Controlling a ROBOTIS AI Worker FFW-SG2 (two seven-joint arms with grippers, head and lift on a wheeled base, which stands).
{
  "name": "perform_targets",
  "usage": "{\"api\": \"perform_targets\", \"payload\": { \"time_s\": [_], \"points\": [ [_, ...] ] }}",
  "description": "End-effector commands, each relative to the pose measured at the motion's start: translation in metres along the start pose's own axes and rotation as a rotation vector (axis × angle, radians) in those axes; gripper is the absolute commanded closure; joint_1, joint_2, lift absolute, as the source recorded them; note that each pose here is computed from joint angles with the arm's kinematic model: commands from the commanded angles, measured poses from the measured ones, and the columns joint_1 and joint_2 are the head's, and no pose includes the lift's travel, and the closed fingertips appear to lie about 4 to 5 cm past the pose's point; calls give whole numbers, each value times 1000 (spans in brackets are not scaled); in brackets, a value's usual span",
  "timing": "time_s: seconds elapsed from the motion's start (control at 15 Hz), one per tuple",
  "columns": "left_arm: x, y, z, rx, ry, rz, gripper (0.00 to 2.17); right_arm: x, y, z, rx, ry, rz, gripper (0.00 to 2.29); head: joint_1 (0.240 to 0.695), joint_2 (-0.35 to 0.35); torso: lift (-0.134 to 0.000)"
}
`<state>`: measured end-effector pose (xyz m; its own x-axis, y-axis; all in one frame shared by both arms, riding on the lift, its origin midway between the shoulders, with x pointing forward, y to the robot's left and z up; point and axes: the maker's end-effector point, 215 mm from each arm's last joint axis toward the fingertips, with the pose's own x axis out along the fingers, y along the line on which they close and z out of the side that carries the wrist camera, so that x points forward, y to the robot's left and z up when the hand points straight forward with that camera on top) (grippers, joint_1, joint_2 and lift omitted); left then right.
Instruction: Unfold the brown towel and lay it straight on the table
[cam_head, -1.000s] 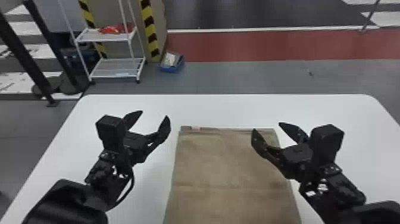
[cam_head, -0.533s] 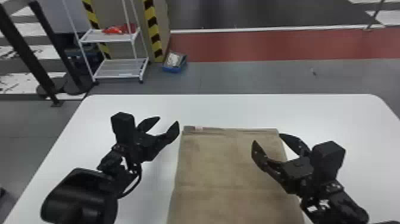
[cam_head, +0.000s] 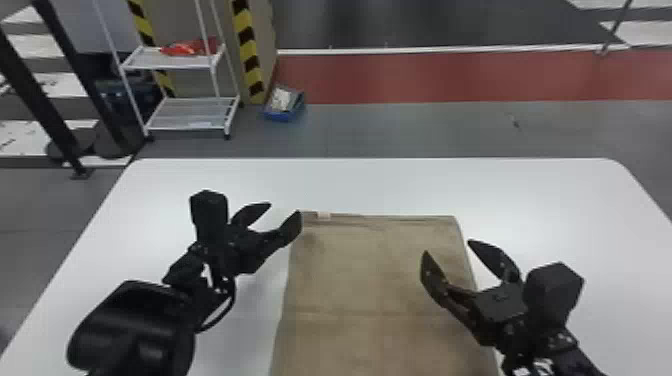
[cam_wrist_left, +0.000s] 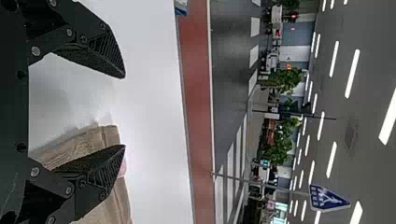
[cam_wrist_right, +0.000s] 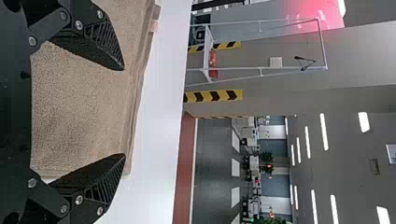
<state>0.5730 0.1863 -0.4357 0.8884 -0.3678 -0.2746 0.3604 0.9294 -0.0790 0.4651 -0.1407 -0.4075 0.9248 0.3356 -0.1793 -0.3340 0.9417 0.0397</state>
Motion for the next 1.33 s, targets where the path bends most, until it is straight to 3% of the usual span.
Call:
{"api": "perform_targets", "payload": {
  "time_s": [0.0,0.33,0.47,1.0,1.07,1.13,1.27],
  "points": [
    [-1,-1,-11,-4,29,-2,414,-5,-5,1,1,-8,-10,255,695,49,-125],
    [1,-22,-16,-12,42,-56,417,-11,-8,1,2,-19,-20,255,695,33,-125],
    [5,-35,-23,-13,54,-76,660,-12,-11,1,0,-21,-24,255,695,23,-125],
    [8,-38,-16,-12,42,-86,667,-16,-22,5,-1,-28,-43,255,695,-15,-125],
    [8,-38,-16,-9,41,-87,772,-16,-23,6,-2,-28,-46,255,695,-16,-125],
    [7,-37,-18,-7,47,-86,1021,-16,-23,6,-2,-29,-46,255,695,-17,-125],
    [5,-36,-20,-1,50,-89,1045,-17,-24,10,-4,-35,-48,255,695,-20,-125]
  ]
}}
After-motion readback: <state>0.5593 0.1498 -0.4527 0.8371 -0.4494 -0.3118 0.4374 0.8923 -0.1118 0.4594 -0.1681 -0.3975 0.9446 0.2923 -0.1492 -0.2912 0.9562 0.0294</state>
